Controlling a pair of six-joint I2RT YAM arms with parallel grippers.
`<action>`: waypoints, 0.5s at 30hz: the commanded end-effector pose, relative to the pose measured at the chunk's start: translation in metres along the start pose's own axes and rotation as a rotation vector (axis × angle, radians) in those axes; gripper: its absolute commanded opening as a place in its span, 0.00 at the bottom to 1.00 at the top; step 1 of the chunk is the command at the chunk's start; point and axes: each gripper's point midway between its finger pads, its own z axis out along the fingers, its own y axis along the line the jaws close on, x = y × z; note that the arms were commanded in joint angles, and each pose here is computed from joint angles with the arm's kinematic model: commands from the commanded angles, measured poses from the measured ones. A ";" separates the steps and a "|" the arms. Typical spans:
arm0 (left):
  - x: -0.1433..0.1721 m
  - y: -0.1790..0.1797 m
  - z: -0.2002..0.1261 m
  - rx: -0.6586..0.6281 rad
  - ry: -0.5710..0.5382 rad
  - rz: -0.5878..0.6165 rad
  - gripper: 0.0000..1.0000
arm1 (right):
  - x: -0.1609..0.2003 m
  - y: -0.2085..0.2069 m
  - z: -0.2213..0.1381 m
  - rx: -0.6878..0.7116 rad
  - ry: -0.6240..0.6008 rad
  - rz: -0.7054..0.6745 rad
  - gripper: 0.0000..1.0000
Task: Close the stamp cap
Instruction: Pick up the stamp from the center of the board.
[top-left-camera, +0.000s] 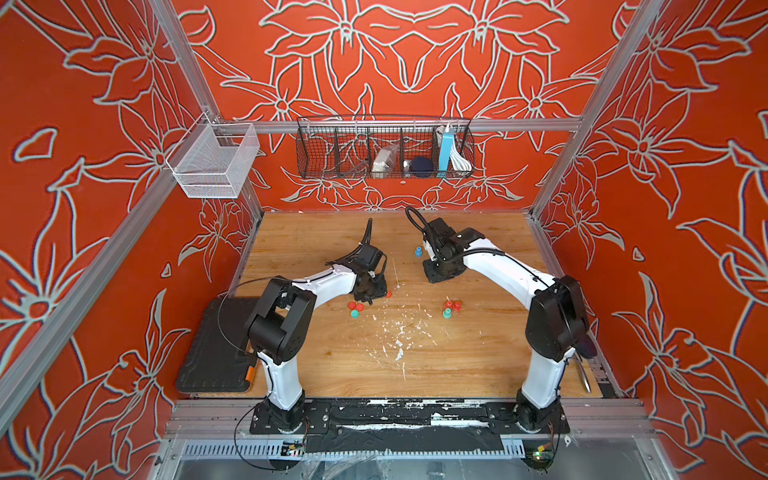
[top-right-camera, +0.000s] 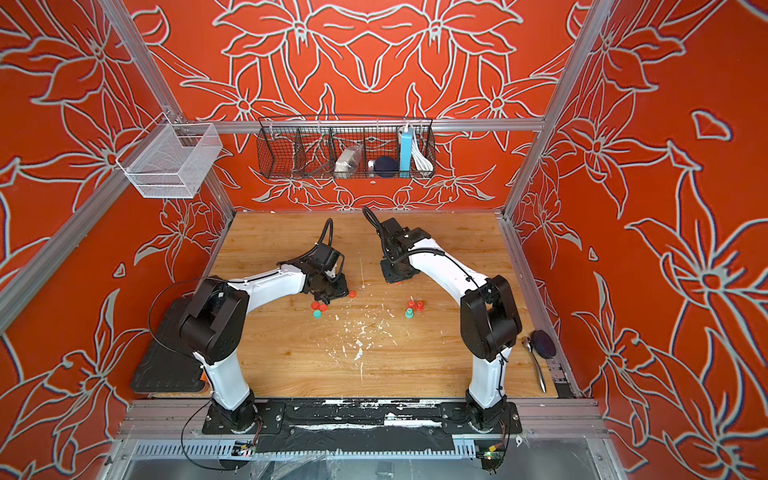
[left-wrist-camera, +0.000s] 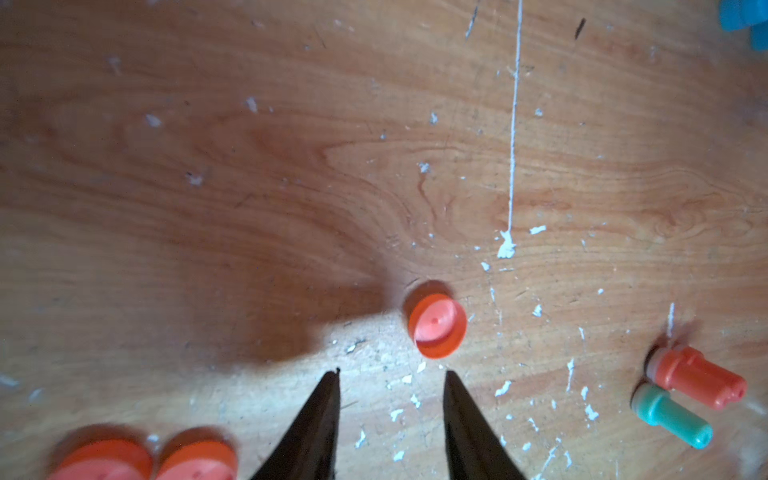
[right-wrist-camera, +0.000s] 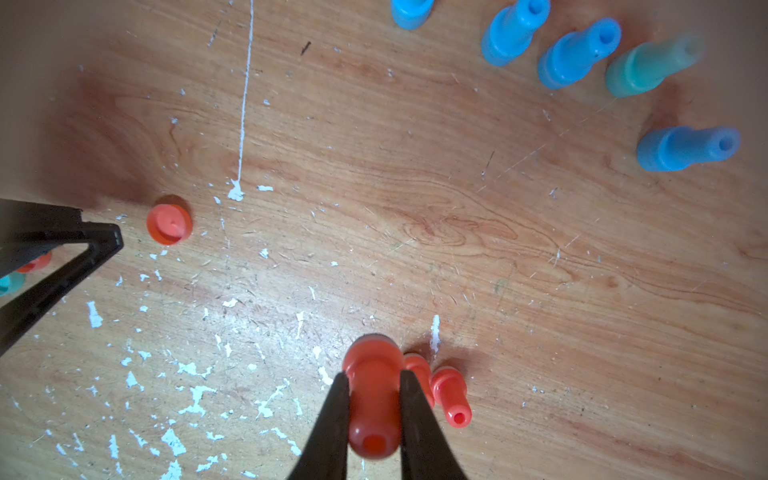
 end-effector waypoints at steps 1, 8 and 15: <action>-0.001 -0.010 0.007 0.021 0.005 -0.002 0.42 | 0.008 -0.008 -0.003 0.023 0.008 0.017 0.12; 0.000 -0.018 0.018 0.020 0.018 0.005 0.42 | 0.012 -0.009 -0.001 0.027 0.008 0.014 0.12; 0.004 -0.028 0.028 0.024 0.034 0.012 0.42 | 0.015 -0.014 -0.003 0.033 0.000 0.021 0.12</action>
